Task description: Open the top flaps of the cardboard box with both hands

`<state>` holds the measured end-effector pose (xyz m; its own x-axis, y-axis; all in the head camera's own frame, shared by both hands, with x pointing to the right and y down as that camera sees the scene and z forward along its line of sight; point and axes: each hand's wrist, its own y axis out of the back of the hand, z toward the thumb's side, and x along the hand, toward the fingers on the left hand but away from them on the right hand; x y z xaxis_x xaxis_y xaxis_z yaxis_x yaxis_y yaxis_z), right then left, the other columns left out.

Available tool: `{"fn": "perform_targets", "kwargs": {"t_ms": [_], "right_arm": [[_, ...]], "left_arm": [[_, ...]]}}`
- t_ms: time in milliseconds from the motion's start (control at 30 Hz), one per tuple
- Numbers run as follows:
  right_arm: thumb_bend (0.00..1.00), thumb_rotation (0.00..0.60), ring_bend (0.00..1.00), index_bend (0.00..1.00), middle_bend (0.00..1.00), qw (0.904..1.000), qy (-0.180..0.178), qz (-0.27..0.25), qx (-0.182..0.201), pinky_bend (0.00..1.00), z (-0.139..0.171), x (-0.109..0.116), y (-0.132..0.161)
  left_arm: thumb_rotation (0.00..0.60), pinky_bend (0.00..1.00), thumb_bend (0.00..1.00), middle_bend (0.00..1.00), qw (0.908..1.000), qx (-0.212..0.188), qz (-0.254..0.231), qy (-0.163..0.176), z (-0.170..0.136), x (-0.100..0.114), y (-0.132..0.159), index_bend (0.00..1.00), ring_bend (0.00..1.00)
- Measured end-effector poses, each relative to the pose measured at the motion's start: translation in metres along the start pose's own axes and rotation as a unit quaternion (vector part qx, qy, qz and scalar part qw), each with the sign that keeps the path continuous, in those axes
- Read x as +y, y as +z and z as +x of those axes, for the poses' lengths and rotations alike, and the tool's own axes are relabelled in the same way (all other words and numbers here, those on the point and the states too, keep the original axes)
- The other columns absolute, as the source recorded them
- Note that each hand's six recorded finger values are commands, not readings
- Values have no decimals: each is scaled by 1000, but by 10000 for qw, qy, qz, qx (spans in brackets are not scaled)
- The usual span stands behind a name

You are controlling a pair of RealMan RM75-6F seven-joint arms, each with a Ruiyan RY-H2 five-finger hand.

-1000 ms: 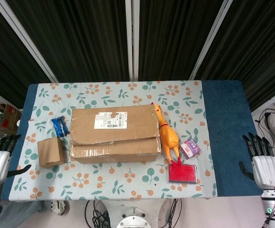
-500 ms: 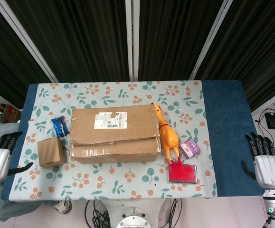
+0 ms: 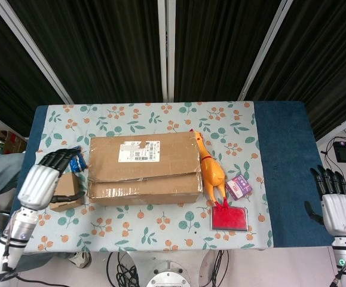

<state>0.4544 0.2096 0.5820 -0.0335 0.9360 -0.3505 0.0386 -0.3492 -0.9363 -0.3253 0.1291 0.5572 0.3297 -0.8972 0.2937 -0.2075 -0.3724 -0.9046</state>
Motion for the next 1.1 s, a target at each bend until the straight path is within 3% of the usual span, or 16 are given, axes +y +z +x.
{"fn": "perform_targets", "kwargs": {"t_ms": [267,567,733,933,1100], "right_arm": [[247,600,0,0,0,9998,-85,-33,-158,0,3,4,-11],[246,600,0,0,0,9994,-195,-88,-276,0,0,9,-17],[247,600,0,0,0,9994,-218,-88,-267,0,0,10,-17],[276,600,0,0,0,9991,-217,-124,-338,0,-1,11,-18],[277,600,0,0,0,9991,-273,-104,-315,0,-2,15,-17]], "left_arm": [[460,222,52,156,9977,-655,-193,-28,38,-34,50,143,143],[467,220,50,156,9970,-732,239,118,58,-55,54,142,132],[599,220,50,155,9958,-687,548,238,65,-59,49,126,132],[600,220,50,150,9872,-734,1126,856,71,-49,48,109,132],[600,219,51,146,9710,-747,1656,1551,82,-30,48,101,132]]}}
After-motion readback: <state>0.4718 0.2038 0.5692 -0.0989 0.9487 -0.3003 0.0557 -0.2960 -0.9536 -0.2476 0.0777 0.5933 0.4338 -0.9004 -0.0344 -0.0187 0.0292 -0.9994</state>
